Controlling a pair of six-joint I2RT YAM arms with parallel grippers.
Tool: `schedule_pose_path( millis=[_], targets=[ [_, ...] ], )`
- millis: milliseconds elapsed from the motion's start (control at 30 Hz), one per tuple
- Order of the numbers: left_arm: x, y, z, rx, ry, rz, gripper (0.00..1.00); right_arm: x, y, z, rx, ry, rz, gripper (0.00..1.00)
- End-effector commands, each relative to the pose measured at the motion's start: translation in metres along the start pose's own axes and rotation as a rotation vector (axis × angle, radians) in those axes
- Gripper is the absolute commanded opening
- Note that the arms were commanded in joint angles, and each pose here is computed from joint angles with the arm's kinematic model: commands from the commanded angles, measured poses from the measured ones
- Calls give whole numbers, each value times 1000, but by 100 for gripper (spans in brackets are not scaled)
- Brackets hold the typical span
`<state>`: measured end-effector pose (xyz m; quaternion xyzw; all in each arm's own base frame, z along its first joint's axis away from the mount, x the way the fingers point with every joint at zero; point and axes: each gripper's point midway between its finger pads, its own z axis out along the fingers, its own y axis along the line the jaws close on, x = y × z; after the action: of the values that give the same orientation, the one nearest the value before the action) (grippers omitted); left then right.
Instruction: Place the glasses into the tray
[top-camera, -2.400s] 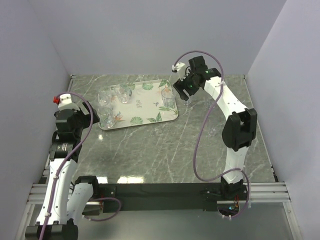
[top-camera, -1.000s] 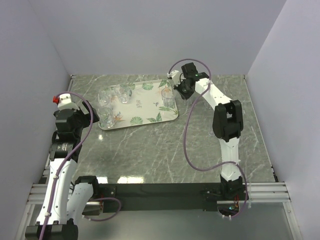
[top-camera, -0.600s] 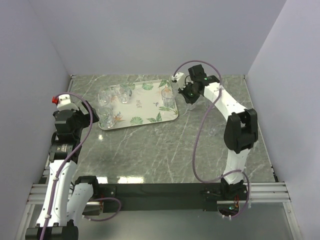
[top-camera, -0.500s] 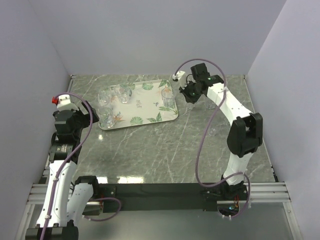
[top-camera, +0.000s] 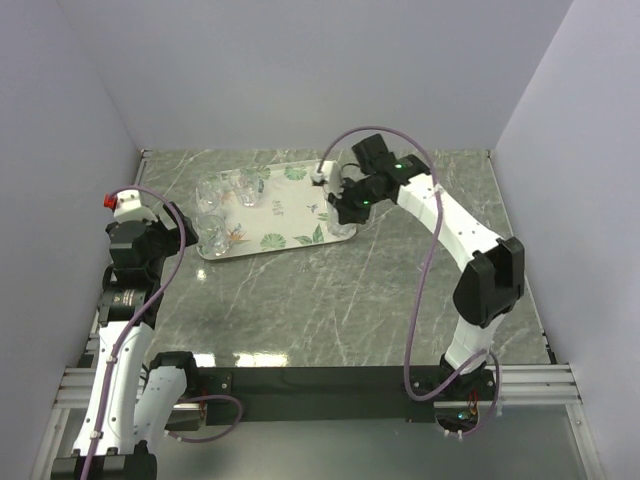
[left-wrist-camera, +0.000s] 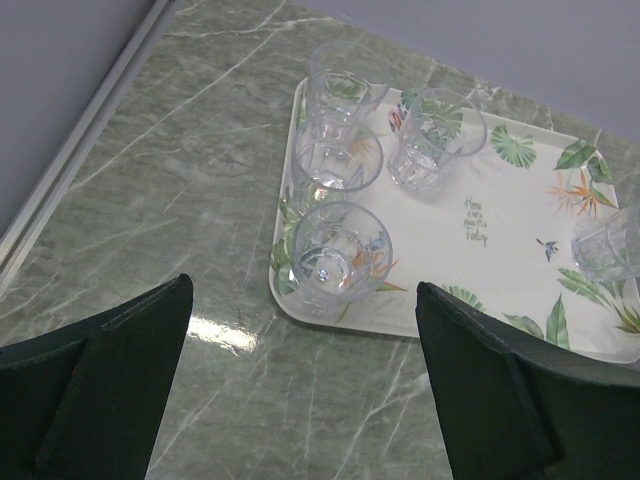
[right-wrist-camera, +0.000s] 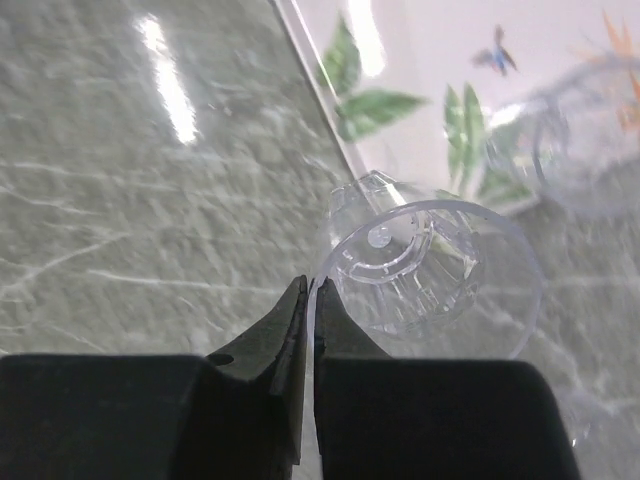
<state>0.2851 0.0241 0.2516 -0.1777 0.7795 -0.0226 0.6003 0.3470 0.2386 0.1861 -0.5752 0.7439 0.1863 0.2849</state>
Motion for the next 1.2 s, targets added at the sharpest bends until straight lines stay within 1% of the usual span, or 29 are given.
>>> schedule_pose_path(
  millis=[0,33,67,100,133,167,200,233,267,300,367,500,567,600,667,833,1167],
  targets=[
    [-12,-1,-1,4,-52,9,99,-59,6,4,15,-90,-114,0],
    [-11,0,-1,-1,-50,9,99,-66,7,10,20,-85,-124,0],
    [-12,0,-1,-1,-52,9,99,-70,15,31,-7,-62,-141,0],
    [-12,0,-1,-2,-54,8,99,-89,10,30,19,-86,-165,0],
    [-12,1,-2,-6,-57,10,100,-96,7,36,34,-79,-175,0],
    [-13,2,-2,-11,-58,9,99,-96,7,57,21,-53,-179,0],
    [-13,3,-2,-13,-62,9,99,-118,7,56,38,-82,-211,0],
    [-14,3,-3,-17,-68,8,99,-125,7,63,43,-83,-231,0],
    [-15,5,-3,-28,-71,8,99,-121,2,83,45,-48,-235,0],
    [-16,6,-4,-30,-78,8,99,-140,3,84,65,-82,-269,0],
    [-17,7,-5,-34,-84,7,99,-143,-2,103,89,-72,-305,0],
    [-19,10,-7,-50,-101,6,99,-168,-4,132,176,-147,-386,0],
    [-22,10,-9,-52,-111,6,99,-173,-1,147,182,-158,-399,0],
    [-22,11,-9,-54,-113,5,100,-185,-4,145,201,-183,-408,0],
    [-24,12,-10,-59,-123,3,99,-187,-2,159,199,-183,-413,0],
    [-27,14,-14,-65,-140,0,99,-197,3,174,202,-221,-426,0],
    [-32,16,-19,-75,-168,-6,99,-184,24,212,156,-182,-452,0]
  ],
)
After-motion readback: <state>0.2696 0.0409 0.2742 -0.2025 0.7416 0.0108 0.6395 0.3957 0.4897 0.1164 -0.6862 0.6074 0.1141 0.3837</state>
